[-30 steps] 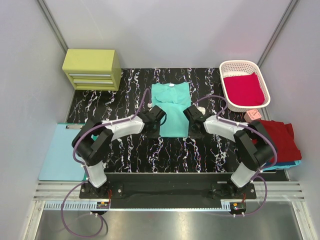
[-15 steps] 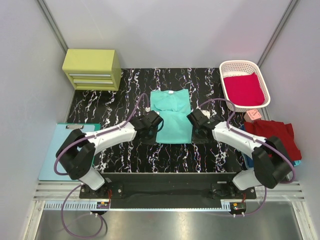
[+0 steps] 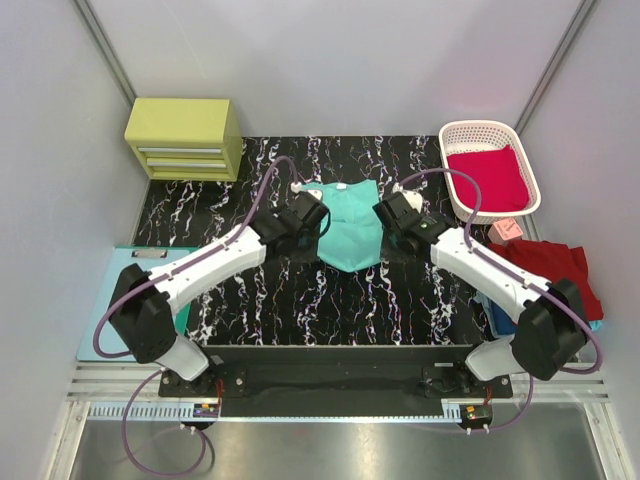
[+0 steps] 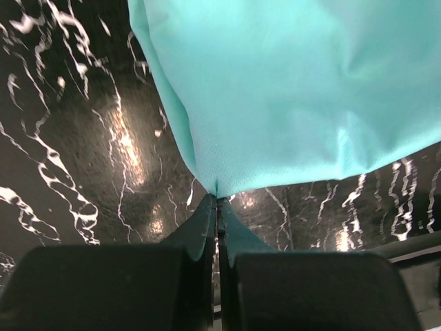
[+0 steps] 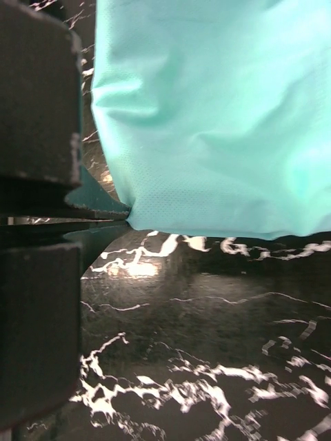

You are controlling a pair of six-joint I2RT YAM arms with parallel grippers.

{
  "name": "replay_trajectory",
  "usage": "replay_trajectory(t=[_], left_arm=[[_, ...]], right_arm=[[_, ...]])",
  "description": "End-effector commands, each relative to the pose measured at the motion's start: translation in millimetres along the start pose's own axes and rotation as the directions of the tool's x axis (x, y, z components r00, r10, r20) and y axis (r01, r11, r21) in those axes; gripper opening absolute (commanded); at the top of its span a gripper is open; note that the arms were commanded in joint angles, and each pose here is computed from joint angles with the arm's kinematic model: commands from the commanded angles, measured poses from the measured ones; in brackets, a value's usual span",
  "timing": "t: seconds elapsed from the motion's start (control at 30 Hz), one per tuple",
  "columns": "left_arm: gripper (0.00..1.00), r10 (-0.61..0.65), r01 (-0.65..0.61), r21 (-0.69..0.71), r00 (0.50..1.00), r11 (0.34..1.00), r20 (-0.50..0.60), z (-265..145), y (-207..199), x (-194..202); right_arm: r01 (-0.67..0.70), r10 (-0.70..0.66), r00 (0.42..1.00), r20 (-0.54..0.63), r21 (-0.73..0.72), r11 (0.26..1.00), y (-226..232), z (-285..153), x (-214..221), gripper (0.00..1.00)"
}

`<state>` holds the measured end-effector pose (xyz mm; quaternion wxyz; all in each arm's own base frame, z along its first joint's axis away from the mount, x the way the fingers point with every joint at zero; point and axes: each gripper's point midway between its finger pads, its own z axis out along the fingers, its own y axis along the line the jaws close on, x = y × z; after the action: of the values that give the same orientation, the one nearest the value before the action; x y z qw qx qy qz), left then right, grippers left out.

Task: Fold and stack the t-shirts
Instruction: Fold the long partially folded tshirt into a neat square

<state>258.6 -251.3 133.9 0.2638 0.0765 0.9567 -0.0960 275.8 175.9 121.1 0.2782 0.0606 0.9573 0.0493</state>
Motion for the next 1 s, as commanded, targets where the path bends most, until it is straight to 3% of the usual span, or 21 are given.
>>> replay_trajectory(t=[0.0, 0.53, 0.7, 0.97], left_arm=[[0.00, -0.023, 0.026, -0.024, 0.993, 0.999, 0.118, -20.8, 10.4, -46.1], [0.00, -0.076, 0.115, -0.146, 0.965, 0.983, 0.251, -4.5, 56.8, -148.4], [0.00, -0.059, 0.115, -0.186, 0.958, 0.976, 0.282, 10.7, 61.6, -181.1], [0.00, -0.098, 0.157, -0.207, 0.958, 0.966, 0.270, 60.6, 75.8, -210.8]], right_arm=[[0.014, -0.018, 0.995, 0.099, 0.035, 0.999, 3.6, -12.2, -37.0, 0.00], [-0.097, 0.058, 0.960, 0.272, 0.133, 0.986, -13.5, 4.3, -162.2, 0.00], [-0.097, 0.036, 0.958, 0.285, 0.202, 0.975, -17.3, 31.3, -183.8, 0.00], [-0.092, 0.025, 0.947, 0.320, 0.197, 0.976, 5.9, 87.8, -220.7, 0.00]])
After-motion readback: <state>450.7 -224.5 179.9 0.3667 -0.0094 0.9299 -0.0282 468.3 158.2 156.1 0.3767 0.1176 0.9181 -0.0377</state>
